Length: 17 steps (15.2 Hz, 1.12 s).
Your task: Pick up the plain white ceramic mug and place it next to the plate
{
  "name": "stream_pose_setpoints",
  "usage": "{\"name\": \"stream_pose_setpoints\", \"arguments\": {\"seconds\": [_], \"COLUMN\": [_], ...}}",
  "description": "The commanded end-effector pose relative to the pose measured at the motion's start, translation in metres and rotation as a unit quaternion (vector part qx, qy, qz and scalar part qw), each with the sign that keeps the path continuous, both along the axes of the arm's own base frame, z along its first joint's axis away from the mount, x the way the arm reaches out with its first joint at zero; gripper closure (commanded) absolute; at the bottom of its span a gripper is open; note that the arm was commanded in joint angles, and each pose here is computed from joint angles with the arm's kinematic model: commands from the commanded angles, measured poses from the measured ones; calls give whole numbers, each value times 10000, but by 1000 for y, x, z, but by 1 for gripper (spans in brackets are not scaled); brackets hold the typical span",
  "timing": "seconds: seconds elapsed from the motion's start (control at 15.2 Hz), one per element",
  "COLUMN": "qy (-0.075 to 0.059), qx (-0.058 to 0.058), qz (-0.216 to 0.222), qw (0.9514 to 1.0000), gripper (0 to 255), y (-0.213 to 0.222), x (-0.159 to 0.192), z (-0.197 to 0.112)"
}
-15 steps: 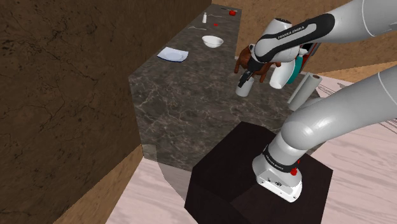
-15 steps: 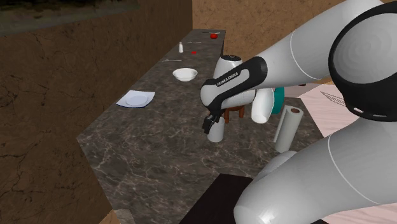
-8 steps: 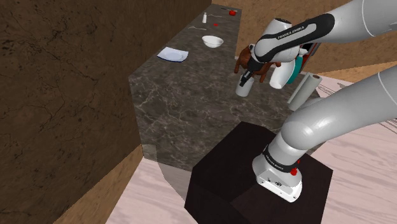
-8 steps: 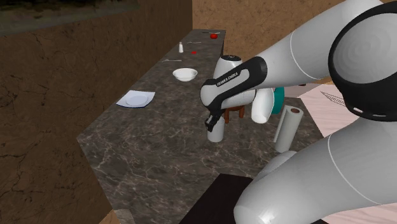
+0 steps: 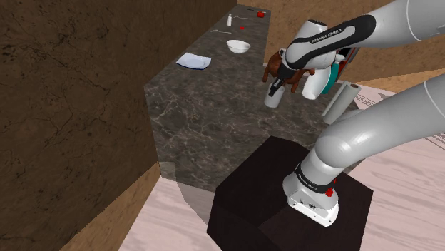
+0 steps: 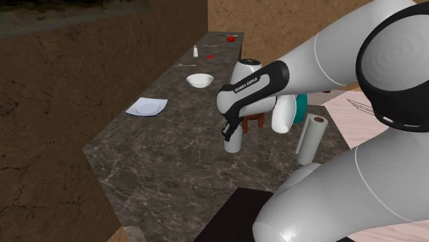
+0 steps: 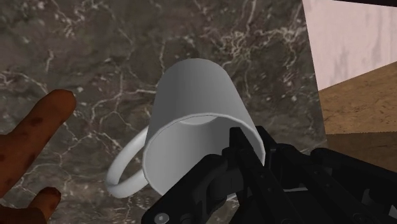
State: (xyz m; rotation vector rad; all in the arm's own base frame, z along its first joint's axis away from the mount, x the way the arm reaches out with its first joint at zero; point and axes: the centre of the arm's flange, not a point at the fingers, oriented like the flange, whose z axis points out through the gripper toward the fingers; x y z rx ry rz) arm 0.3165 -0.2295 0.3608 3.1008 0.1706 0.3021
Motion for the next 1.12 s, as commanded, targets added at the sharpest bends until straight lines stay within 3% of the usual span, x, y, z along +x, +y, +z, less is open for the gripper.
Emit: {"name": "stream_pose_setpoints", "arguments": {"seconds": [0.0, 1.06], "qy": [0, 0], "qx": [0, 0], "qz": [0, 0], "qw": [10000, 10000], "gripper": [255, 255], "y": [0, 0], "x": [0, 0], "z": [8, 93]}}
